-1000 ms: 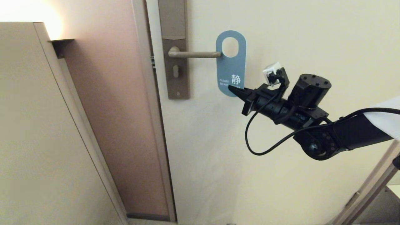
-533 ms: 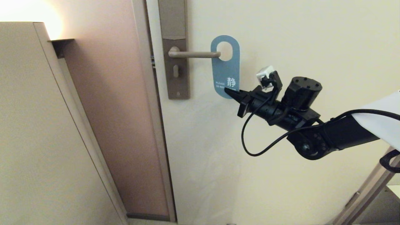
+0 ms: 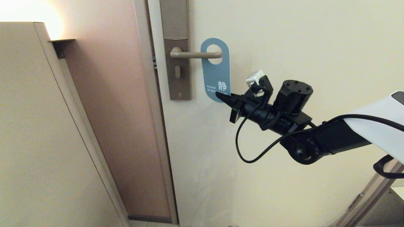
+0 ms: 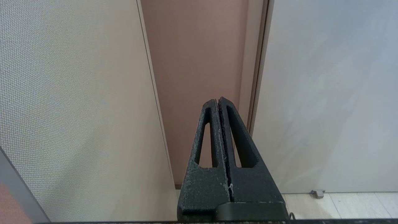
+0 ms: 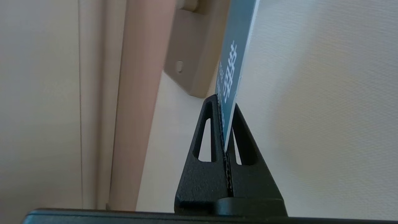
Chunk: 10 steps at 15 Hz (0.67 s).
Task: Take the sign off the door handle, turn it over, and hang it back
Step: Hang the sign back with the other side facing out
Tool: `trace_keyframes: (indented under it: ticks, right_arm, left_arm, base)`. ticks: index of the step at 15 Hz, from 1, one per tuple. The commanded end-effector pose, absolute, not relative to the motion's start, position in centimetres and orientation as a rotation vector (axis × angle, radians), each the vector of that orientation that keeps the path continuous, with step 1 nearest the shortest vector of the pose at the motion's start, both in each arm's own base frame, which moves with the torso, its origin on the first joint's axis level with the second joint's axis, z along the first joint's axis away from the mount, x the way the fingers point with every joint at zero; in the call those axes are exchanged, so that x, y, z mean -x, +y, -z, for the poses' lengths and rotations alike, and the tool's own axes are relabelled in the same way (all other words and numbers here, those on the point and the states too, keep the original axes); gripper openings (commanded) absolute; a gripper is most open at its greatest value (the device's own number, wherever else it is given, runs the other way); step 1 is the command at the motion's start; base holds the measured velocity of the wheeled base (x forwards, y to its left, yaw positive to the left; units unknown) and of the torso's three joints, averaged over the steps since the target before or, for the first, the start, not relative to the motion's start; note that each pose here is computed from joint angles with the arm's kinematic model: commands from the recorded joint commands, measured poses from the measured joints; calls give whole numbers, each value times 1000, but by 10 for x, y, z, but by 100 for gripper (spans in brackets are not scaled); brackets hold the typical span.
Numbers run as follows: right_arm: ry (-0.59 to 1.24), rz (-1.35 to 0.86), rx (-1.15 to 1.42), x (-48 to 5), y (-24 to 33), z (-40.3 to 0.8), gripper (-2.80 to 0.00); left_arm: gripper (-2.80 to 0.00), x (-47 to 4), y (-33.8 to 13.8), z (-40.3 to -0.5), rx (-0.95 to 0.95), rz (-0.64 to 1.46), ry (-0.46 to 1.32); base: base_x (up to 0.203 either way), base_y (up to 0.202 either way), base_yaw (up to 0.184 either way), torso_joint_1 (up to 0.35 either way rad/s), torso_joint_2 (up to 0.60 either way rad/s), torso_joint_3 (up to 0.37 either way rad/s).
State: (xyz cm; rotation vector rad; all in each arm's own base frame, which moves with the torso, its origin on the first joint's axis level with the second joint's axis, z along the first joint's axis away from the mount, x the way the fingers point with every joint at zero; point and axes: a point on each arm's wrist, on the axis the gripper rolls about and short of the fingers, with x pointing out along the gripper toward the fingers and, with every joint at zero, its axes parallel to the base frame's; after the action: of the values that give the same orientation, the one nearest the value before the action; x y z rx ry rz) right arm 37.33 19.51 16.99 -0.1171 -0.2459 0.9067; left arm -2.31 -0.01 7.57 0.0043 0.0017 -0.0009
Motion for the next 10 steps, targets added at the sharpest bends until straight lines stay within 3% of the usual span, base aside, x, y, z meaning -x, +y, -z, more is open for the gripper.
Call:
trace_keyframes:
  ticks: [1,10]
  right_arm:
    - [-255,-915,119,-372,198,-171,-280]
    - [-319,-994,220,-353,234,-168,-280]
  left_arm:
    - [-280,23,0,-76,-5,0,3]
    - [-280,23,0,-76,-5,0,3]
  base:
    - [0,0,0,0,0,0]
    - [0,0,0,0,0,0]
